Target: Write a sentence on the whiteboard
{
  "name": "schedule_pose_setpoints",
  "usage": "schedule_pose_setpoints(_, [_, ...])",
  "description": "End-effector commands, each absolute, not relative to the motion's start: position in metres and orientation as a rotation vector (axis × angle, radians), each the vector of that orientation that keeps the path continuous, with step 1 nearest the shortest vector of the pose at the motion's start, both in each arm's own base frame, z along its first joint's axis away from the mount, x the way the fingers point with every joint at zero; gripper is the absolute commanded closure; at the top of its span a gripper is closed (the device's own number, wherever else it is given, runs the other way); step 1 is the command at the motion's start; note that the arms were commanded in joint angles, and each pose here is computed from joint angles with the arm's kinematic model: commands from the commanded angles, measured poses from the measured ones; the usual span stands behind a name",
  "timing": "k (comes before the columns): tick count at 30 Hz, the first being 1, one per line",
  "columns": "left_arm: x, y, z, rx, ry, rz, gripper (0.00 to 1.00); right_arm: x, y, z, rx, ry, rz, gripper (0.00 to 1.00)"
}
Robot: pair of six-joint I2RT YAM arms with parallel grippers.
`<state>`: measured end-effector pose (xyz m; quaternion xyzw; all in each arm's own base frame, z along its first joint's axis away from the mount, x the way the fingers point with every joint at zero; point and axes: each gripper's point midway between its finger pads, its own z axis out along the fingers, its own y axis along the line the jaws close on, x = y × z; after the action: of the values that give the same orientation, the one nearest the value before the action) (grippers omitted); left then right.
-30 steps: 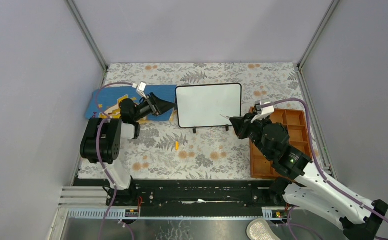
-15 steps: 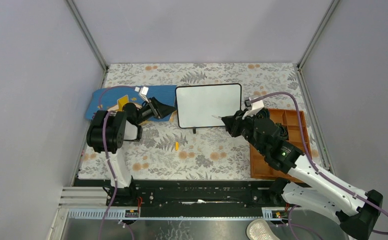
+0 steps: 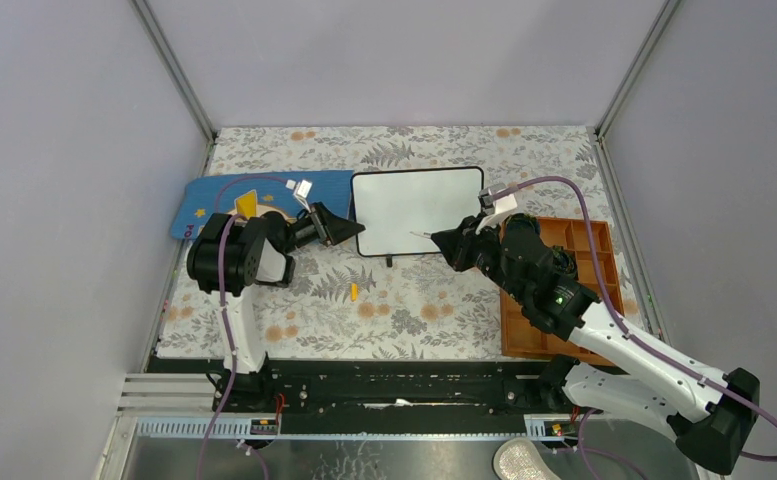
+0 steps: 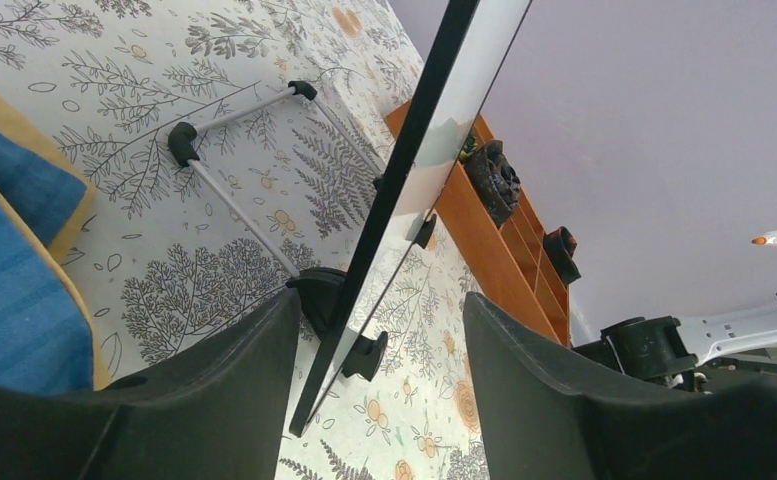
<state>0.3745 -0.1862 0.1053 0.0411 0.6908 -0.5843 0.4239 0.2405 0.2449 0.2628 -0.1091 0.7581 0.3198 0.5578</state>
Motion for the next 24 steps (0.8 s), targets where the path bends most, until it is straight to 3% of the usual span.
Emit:
schedule_pose_setpoints(1, [0.379,-0.188,0.117,0.182,1.652,-1.447,0.35,0.241,0.253,0.296,-0.235,1.704,0.829,1.00])
schedule_pose_setpoints(24, [0.378,-0.190,0.101,0.168,1.674,-1.435,0.66,0.263,0.281,0.283,-0.248,1.673,0.681,1.00])
